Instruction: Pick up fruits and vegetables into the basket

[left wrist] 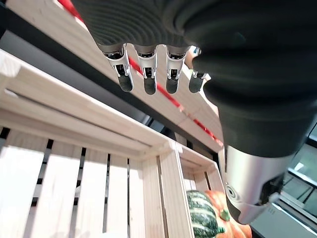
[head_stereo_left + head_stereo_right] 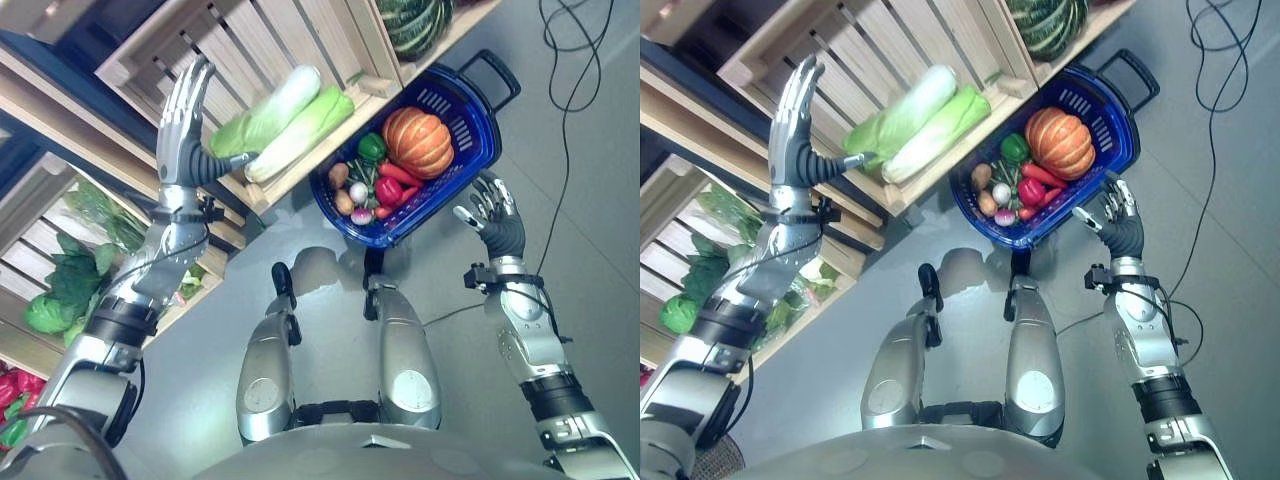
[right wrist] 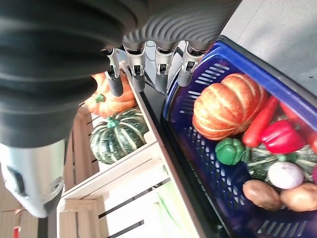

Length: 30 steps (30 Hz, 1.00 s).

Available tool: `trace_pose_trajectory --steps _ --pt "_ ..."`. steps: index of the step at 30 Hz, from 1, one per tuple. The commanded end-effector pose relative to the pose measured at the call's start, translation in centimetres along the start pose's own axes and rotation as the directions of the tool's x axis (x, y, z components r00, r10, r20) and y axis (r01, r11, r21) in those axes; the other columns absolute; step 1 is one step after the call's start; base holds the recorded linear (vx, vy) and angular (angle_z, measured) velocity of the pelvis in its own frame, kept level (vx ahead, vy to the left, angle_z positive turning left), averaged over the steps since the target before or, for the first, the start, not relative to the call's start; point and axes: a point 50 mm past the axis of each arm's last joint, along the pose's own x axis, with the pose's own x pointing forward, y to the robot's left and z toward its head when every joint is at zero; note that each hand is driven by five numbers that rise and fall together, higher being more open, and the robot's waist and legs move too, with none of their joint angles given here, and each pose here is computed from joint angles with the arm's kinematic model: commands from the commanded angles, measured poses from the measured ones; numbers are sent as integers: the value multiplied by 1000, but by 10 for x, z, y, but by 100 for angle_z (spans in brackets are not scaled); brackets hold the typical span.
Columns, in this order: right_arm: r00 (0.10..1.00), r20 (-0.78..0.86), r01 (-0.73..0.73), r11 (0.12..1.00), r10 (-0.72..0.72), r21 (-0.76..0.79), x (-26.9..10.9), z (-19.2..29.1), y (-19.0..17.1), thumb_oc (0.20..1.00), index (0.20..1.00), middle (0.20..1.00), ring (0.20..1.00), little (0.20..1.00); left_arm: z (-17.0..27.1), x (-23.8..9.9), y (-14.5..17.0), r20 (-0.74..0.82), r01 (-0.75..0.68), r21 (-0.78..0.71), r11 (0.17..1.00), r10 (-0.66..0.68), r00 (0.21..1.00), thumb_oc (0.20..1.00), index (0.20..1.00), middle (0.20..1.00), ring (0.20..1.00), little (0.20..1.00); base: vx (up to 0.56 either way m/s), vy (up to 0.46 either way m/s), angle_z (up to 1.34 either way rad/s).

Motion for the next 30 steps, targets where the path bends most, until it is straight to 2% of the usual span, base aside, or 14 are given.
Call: trace_pose_trajectory --steps 1,12,25,30 --pt "997 55 -54 998 55 -20 -5 16 8 1000 1000 1000 1000 1000 -11 9 18 -24 -35 71 997 37 999 1000 1000 1000 1000 1000 12 34 -5" --pt "985 73 -153 986 158 -72 2 33 18 1000 1000 1000 1000 1000 -46 31 41 -250 -152 99 983 172 953 1000 1000 1000 1000 1000 6 67 -9" --pt "966 102 -225 969 236 -106 17 53 31 1000 1000 1000 1000 1000 -85 45 47 -546 -266 137 954 297 784 1000 1000 1000 1000 1000 26 97 -4" --pt "956 121 -249 959 266 -136 21 59 37 1000 1000 1000 1000 1000 -91 47 54 -572 -271 202 941 338 748 1000 1000 1000 1000 1000 19 61 -2"
